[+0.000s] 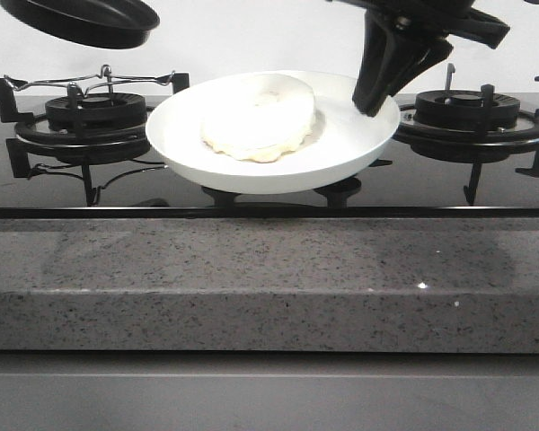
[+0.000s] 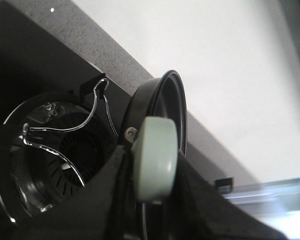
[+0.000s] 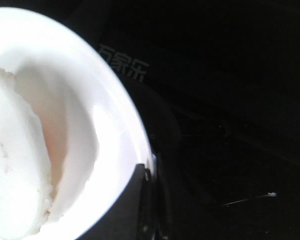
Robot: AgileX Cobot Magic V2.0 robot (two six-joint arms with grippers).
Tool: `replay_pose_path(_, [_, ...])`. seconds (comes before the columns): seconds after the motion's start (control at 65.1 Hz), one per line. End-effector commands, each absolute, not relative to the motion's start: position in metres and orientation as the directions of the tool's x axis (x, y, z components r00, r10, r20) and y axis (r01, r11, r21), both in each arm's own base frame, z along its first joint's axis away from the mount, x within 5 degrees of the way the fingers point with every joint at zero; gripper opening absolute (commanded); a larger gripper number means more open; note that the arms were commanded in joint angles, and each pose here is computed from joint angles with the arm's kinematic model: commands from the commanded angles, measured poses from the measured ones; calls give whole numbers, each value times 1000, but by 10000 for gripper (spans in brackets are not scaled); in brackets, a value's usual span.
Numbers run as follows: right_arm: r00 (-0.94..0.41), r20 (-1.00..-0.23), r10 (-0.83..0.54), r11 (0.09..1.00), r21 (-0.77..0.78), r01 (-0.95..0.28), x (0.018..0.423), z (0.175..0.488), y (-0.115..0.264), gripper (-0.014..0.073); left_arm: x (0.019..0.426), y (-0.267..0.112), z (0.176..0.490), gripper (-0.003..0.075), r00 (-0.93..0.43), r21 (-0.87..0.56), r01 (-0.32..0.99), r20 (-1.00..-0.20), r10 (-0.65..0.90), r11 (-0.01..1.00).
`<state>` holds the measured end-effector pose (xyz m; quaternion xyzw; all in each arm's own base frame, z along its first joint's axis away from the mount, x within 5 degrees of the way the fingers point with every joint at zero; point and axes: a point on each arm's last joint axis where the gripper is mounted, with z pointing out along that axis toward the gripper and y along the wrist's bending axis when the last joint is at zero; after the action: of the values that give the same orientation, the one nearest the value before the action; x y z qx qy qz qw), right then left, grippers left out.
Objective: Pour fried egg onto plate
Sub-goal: 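Return the empty pan onto its burner with the left gripper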
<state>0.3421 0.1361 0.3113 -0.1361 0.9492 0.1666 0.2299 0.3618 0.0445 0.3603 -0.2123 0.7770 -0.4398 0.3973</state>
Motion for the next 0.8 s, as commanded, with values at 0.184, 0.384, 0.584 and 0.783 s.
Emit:
replay_pose_path(0.184, [-806,-572,-151,901,255,-350,339,337,134,-69,382,63,351,-19,-588,-952,38,-266,-764,303])
replay_pose_path(0.384, [-806,-572,-151,901,255,-350,339,337,134,-69,389,63,334,-19,-627,-961,13,-223,-747,276])
replay_pose_path(0.584, [-806,-572,-151,901,255,-350,339,337,134,-69,392,62,323,73,-664,-966,1,-194,-722,259])
replay_pose_path(0.783, [-806,-572,-151,901,255,-350,339,337,134,-69,392,62,323,358,-671,-963,6,-203,-714,268])
